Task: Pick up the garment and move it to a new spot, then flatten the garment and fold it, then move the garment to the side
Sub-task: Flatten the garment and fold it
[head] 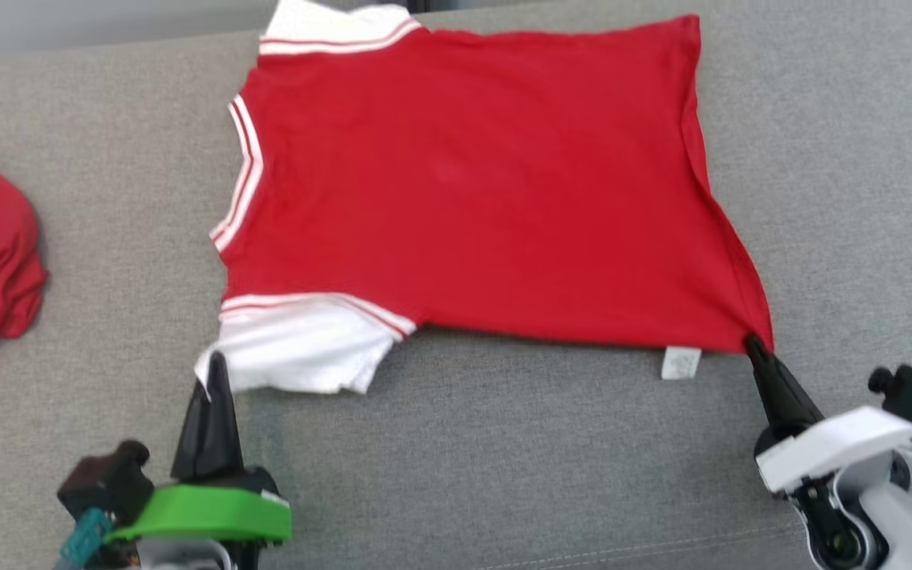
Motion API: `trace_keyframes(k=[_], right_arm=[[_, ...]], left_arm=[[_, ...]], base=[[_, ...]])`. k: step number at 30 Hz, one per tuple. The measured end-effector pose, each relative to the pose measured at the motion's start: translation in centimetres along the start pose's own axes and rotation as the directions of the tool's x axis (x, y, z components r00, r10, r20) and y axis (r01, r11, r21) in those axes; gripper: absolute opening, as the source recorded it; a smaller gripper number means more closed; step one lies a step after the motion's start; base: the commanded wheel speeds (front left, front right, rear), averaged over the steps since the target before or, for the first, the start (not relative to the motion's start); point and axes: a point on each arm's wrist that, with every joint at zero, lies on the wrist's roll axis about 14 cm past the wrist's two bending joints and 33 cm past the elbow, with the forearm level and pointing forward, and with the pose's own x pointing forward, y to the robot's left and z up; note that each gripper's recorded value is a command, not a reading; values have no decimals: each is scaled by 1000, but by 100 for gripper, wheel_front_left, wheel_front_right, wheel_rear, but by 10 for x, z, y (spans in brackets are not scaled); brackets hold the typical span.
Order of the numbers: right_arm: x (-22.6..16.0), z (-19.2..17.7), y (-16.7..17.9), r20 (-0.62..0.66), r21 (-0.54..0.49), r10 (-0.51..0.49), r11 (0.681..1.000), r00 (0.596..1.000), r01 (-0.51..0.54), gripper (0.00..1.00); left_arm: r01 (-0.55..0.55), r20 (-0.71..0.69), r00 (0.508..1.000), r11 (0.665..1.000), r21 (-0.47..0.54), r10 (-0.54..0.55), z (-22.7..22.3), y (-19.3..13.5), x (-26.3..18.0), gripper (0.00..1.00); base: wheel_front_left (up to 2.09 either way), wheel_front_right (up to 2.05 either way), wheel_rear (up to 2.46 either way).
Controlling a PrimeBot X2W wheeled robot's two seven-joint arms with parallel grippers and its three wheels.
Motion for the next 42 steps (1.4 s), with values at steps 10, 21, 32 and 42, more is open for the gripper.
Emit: trace_keyframes(k=[10, 21, 32, 42], right_arm=[[-43, -2, -17, 11, -5, -63, 998, 998, 63, 0], [-41, 0, 6, 14, 30, -38, 999, 999, 37, 0], [-23, 34, 33, 72, 108, 11, 994, 997, -19, 0], [17, 55, 23, 74, 140, -34, 990, 997, 24, 0]], left_arm=[[-4, -44, 999, 1000, 9, 5, -12, -1, -39, 0], [96, -17, 995, 995, 13, -96, -3, -25, -26, 0], [236, 0, 971, 965, 118, -237, 26, -51, 27, 0], [279, -82, 960, 942, 188, -268, 17, -54, 85, 0]], base=[[0, 0, 0], [0, 0, 0], [0, 0, 0], [0, 0, 0]])
